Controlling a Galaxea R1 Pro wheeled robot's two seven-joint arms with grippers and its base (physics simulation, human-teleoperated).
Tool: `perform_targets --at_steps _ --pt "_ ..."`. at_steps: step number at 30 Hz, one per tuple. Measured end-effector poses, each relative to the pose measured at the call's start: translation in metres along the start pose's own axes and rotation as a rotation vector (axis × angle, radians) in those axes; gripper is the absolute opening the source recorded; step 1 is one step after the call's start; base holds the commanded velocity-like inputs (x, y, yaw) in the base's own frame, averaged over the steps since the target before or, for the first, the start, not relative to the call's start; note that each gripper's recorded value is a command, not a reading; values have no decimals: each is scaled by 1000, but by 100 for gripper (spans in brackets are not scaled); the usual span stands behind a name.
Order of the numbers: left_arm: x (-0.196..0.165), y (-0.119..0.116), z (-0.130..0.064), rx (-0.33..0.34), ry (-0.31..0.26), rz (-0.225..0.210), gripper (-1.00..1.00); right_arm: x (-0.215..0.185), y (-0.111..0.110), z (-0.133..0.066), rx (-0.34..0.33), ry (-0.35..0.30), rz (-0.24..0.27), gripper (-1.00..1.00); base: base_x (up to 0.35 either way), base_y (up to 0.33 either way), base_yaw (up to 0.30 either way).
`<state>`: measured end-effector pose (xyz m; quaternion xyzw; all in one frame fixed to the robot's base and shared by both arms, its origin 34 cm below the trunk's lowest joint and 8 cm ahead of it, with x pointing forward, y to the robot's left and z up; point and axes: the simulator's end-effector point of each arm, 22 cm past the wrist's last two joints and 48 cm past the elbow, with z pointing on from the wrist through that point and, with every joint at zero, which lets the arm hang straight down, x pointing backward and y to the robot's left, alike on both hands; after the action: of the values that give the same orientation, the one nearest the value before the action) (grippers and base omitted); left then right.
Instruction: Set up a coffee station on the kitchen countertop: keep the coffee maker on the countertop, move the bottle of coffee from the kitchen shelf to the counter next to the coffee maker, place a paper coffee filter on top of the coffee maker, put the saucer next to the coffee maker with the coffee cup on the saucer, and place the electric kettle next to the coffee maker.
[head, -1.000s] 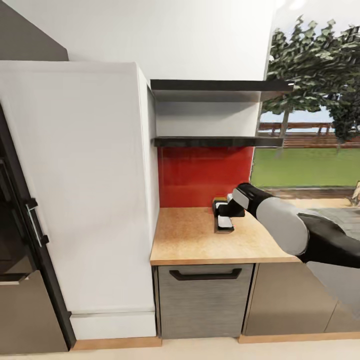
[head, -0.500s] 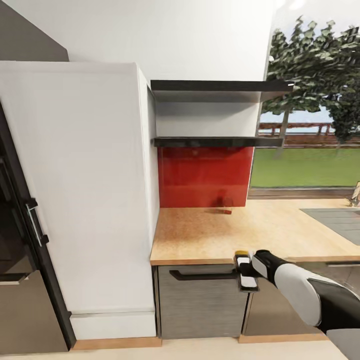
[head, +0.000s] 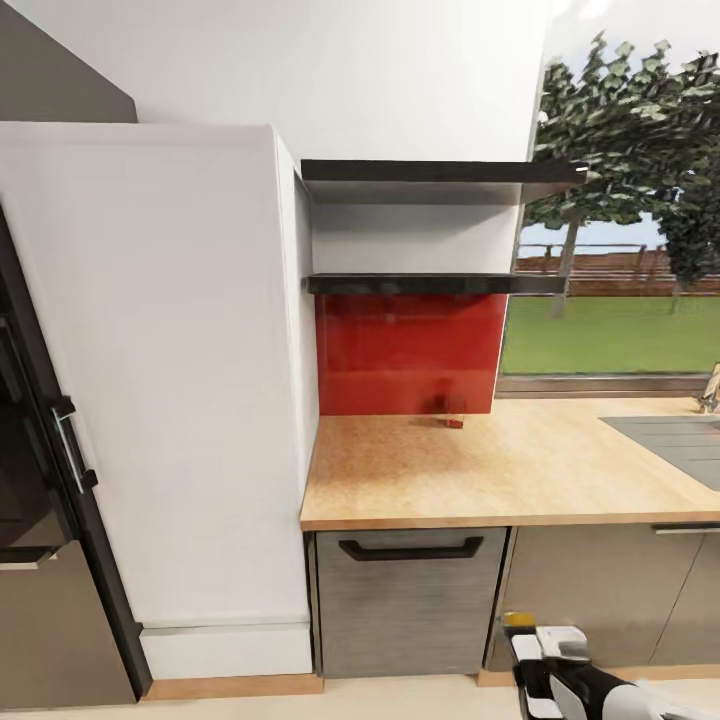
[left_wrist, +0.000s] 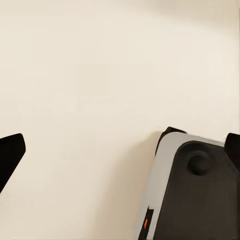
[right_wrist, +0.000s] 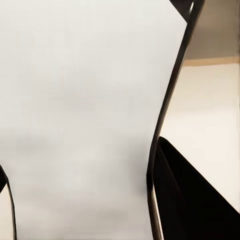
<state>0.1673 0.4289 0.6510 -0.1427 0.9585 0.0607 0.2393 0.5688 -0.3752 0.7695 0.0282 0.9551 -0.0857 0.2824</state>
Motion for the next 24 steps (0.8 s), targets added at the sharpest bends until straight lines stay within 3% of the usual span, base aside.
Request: perform_targets --at_steps 6,16,18,21,22,23,24 --pt "-27 -19 6 34 -60 -14 100 76 -26 2 32 -25 -18 -100 0 0 0" --pt "-40 -57 9 79 -90 -62 100 124 -50 -3 58 -28 -42 -100 0 0 0" --pt "-41 -65 9 79 -98 -132 100 125 -68 -4 77 -29 -67 -100 0 0 0" --pt "-35 -78 8 82 -92 -216 100 126 -67 -4 72 -31 -95 -100 0 0 0" --pt "-26 -109 5 107 -87 -281 100 142 -55 -7 52 -54 -118 -100 0 0 0" --pt "-21 -126 3 124 -84 -294 100 171 -47 -10 39 -9 -116 -100 0 0 0" --pt "-22 -127 2 123 -88 -297 100 165 -46 -9 40 -26 -114 -100 59 -152 0"
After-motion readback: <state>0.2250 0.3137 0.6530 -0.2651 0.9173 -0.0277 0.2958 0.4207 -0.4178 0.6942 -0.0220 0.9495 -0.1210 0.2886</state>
